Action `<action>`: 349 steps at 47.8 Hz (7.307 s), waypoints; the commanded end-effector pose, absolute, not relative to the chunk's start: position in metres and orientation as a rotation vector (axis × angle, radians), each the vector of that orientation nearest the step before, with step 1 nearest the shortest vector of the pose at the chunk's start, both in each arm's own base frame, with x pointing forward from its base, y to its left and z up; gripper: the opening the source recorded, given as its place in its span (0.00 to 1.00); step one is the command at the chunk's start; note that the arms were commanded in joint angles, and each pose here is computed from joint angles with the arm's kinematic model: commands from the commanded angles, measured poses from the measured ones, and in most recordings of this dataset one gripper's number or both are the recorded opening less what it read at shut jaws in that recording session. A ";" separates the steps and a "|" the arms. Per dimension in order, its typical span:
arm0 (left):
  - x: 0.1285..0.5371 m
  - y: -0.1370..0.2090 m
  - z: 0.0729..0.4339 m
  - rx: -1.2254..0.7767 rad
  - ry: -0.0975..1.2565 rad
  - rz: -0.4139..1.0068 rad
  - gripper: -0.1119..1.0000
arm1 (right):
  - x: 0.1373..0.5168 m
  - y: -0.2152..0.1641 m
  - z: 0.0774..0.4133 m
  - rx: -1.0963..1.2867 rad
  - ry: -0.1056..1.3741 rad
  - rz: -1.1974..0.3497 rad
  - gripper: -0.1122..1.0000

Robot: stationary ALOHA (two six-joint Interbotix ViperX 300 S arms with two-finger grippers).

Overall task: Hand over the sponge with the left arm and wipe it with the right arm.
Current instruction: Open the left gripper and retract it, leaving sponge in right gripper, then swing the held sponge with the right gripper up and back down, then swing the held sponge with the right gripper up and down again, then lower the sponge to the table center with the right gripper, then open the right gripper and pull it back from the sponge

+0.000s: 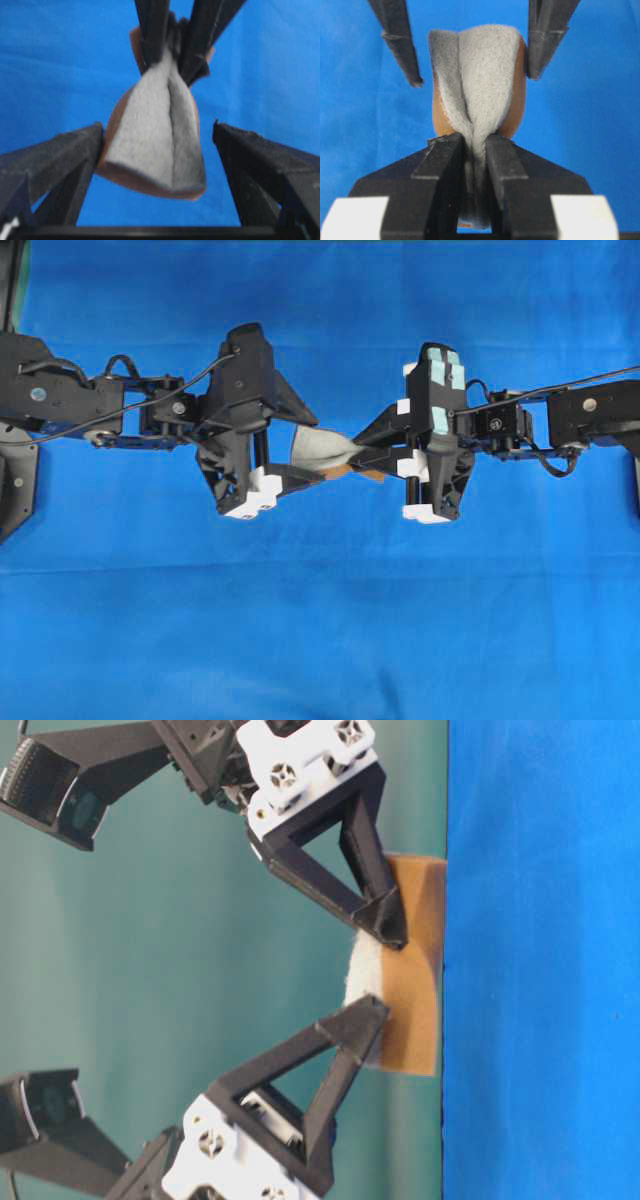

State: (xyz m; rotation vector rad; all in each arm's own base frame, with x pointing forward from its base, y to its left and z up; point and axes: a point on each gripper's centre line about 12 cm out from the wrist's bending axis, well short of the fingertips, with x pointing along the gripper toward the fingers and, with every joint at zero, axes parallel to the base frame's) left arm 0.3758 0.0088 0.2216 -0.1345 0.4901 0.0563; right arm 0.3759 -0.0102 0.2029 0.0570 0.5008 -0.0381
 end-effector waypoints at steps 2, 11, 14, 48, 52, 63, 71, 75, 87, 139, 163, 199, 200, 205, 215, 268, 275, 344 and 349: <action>0.367 0.006 0.245 -0.116 0.410 0.041 0.92 | 0.378 -0.010 0.217 0.053 0.460 -0.035 0.27; 0.339 -0.004 0.262 -0.087 0.344 0.004 0.91 | 0.378 -0.010 0.216 0.054 0.463 -0.036 0.27; 0.326 -0.007 0.265 -0.085 0.327 -0.006 0.91 | 0.378 -0.010 0.216 0.054 0.464 -0.036 0.27; 0.269 -0.007 0.276 -0.029 0.238 -0.020 0.91 | 0.379 -0.011 0.162 0.077 0.560 -0.047 0.27; 0.269 -0.007 0.276 -0.029 0.230 -0.020 0.91 | 0.381 -0.011 0.140 0.084 0.578 -0.050 0.27; 0.269 -0.007 0.275 -0.029 0.232 -0.019 0.91 | 0.386 -0.004 0.087 0.086 0.642 -0.038 0.27; 0.269 -0.007 0.274 -0.028 0.235 -0.019 0.91 | 0.385 -0.005 0.071 0.104 0.684 -0.048 0.27; 0.270 -0.007 0.273 -0.028 0.238 -0.019 0.91 | 0.382 -0.012 0.072 0.103 0.685 -0.063 0.27; 0.270 -0.007 0.273 -0.028 0.237 -0.019 0.91 | 0.372 -0.067 0.092 0.086 0.637 -0.170 0.27; 0.270 -0.007 0.269 -0.030 0.241 -0.018 0.91 | 0.379 0.005 0.093 0.056 0.678 0.010 0.27; 0.270 -0.007 0.269 -0.028 0.237 -0.019 0.91 | 0.376 0.055 0.092 0.079 0.728 0.105 0.27; 0.270 -0.007 0.269 -0.028 0.234 -0.019 0.91 | 0.360 -0.134 0.105 -0.043 0.702 -0.248 0.27; 0.270 -0.007 0.269 -0.028 0.235 -0.019 0.91 | 0.360 -0.136 0.106 -0.044 0.699 -0.252 0.27; 0.270 -0.007 0.269 -0.028 0.235 -0.019 0.91 | 0.361 -0.138 0.106 -0.045 0.697 -0.255 0.27; 0.269 -0.007 0.269 -0.028 0.235 -0.019 0.91 | 0.364 -0.113 0.101 -0.031 0.713 -0.206 0.27; 0.269 -0.007 0.269 -0.030 0.230 -0.019 0.91 | 0.381 0.007 0.101 0.035 0.772 0.014 0.27; 0.269 -0.007 0.268 -0.030 0.232 -0.018 0.91 | 0.379 -0.040 0.102 0.029 0.766 -0.077 0.27; 0.269 -0.007 0.267 -0.027 0.235 -0.019 0.91 | 0.381 -0.045 0.126 0.028 0.698 -0.087 0.77; 0.269 -0.007 0.267 -0.027 0.235 -0.019 0.91 | 0.381 -0.044 0.133 0.028 0.691 -0.088 0.77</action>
